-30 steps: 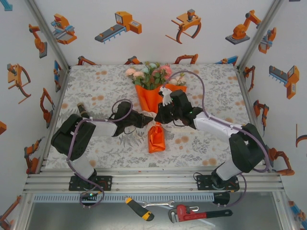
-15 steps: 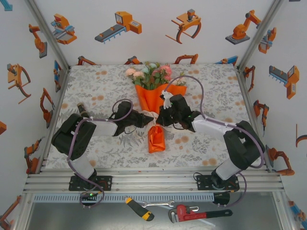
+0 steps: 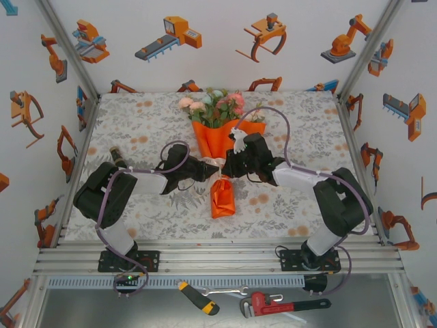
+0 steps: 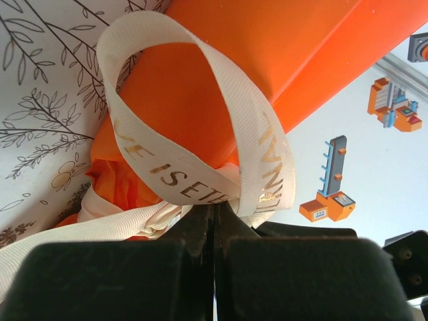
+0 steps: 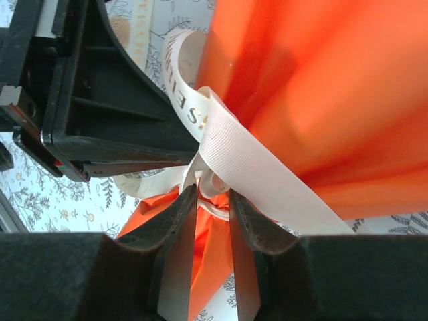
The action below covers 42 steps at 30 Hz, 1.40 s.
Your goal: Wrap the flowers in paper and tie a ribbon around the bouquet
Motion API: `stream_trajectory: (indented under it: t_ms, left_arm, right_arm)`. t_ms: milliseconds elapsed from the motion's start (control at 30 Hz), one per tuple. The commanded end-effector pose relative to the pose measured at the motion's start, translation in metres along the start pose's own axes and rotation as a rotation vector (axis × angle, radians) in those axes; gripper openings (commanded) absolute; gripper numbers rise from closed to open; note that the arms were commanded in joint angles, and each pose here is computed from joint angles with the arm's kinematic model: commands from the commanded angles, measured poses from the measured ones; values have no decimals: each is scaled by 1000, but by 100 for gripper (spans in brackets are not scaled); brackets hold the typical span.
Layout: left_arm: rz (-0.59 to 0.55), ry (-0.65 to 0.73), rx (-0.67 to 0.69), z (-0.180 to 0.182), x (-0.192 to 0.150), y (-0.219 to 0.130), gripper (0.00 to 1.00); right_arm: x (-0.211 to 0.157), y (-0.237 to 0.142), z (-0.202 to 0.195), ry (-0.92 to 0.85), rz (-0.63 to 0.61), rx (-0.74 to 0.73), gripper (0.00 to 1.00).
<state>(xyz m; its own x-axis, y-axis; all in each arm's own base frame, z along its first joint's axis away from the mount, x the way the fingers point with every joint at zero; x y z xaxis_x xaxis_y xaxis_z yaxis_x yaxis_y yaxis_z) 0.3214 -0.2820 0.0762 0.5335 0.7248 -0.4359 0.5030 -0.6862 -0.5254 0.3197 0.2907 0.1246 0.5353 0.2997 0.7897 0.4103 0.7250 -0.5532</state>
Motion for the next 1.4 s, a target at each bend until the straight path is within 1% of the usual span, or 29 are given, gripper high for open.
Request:
stream_trajectory:
  t_ms: [0,100,200,367,400,500,667,733,900,933,967,1033,1067,1133,1167,1200,1300,1333,1367]
  left_arm:
    - [22,-19,-19,-5,-5,1,0]
    - [25,-17,-21,-6,-6,0,0]
    - [25,-15,-25,-7,-6,-1,0]
    - [33,-15,-31,-8,-7,-2,0]
    - [35,-15,-35,-8,-7,-2,0]
    - [41,-19,-46,-9,-9,-5,0]
    - [40,-21,-54,-11,-10,-8,0]
    - [42,-18,-55,-11,-11,-9,0]
    - [46,-21,-53,-8,-10,-10,0]
    - [43,-22,-55,-8,-10,-11,0]
    - [40,-21,-59,-8,-9,-12,0]
    - [28,-16,-70,-10,-8,-16,0]
    - [19,2,-80,-14,-8,-19,5]
    - [-20,55,-73,-21,-5,-28,22]
    - [-52,117,-73,-28,-3,-35,29]
    - [-83,176,-66,-35,-2,-42,34]
    - [-261,456,4,-57,6,-76,41]
    - [-332,553,48,-63,10,-89,42]
    - [-376,640,71,-71,12,-100,42]
  right_arm:
    - [18,6,7,-61,-59,51,32]
    - [20,8,7,-68,-72,65,36]
    - [19,11,8,-64,-67,73,36]
    - [17,12,5,-57,-64,60,32]
    - [17,12,3,-55,-62,50,32]
    - [17,12,-2,-49,-51,21,36]
    - [22,16,1,-60,-66,51,37]
    - [23,17,3,-58,-69,62,32]
    - [27,14,6,-67,-90,79,6]
    - [29,12,6,-69,-95,77,2]
    - [29,10,6,-69,-95,73,0]
    - [30,4,8,-75,-98,66,0]
    - [30,0,8,-75,-95,56,0]
    - [30,-10,9,-81,-95,37,0]
    - [28,-15,9,-87,-89,29,0]
    - [24,-18,10,-95,-80,24,0]
    - [14,-27,9,-118,-40,-2,0]
    - [11,-30,9,-129,-28,-8,0]
    - [9,-32,10,-136,-18,-10,0]
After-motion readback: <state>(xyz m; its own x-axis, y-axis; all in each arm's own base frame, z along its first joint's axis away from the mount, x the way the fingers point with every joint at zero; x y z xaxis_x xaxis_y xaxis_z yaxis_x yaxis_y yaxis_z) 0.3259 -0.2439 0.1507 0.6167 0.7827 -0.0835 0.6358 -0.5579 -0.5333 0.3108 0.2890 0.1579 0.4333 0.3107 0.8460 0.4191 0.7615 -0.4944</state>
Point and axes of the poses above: each hand's point on the last joint's axis, 136 mm out from that joint toward the fingers, its own y axis out along the fingers, its own z axis along the line the jaws close on, x = y × z, the point moved 2 cm from there along -y, back along the fingers, and after that the axes turned 11 degrees about -y, right-handed, at the moved point
